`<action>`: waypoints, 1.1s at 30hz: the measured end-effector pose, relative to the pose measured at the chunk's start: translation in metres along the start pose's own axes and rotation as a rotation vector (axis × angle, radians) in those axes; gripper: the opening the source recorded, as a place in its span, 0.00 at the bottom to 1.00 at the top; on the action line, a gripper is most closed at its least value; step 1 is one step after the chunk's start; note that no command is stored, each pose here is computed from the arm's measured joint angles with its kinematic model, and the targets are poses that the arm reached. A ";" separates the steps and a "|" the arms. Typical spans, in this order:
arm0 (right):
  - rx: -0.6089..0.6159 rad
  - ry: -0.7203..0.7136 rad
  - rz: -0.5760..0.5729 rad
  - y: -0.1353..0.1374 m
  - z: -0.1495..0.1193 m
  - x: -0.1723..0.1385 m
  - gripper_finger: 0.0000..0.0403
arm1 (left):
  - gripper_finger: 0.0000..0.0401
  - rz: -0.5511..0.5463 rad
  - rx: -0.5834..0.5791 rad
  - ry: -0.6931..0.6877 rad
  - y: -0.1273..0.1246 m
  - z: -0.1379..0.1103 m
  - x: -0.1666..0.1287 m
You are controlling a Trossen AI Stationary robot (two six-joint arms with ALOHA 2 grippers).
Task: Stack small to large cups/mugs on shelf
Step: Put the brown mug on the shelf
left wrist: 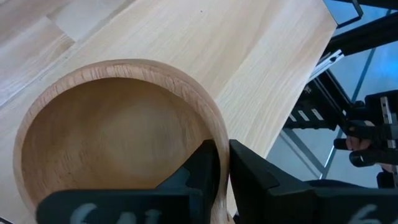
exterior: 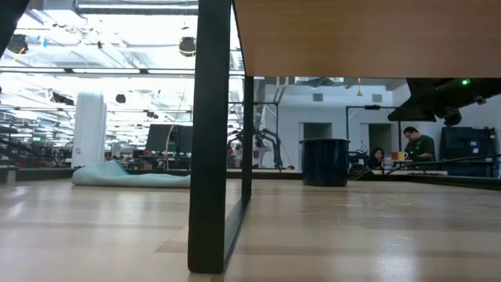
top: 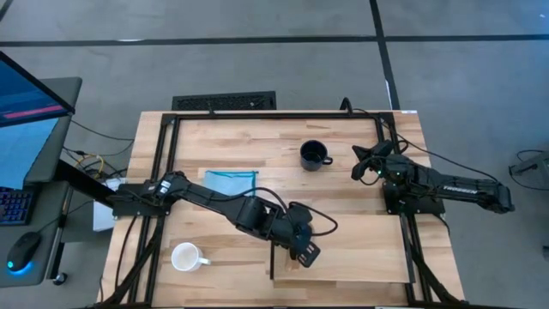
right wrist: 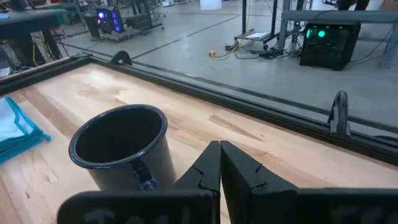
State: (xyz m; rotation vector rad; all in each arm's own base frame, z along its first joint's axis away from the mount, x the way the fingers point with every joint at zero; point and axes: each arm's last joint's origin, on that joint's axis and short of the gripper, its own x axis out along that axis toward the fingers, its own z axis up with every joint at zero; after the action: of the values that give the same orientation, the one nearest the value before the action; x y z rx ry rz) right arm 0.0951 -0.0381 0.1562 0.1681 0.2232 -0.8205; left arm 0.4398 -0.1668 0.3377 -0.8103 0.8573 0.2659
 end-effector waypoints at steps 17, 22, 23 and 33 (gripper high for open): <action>0.000 0.000 0.000 0.000 0.000 0.000 0.08 | 0.21 -0.034 0.011 -0.017 -0.002 0.004 0.001; 0.000 0.000 0.000 0.000 0.000 0.000 0.08 | 0.23 -0.032 -0.013 -0.018 -0.001 0.005 0.001; -0.001 0.000 0.000 0.000 0.000 0.000 0.08 | 0.23 -0.031 -0.023 -0.017 -0.001 0.006 0.001; -0.002 0.000 0.000 0.000 0.000 0.000 0.08 | 0.23 0.082 -0.088 0.043 0.009 -0.002 0.000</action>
State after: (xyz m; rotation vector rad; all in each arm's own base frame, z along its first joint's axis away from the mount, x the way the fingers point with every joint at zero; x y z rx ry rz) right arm 0.0951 -0.0382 0.1562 0.1660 0.2241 -0.8205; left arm 0.4343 -0.1622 0.3318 -0.8664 0.9254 0.3617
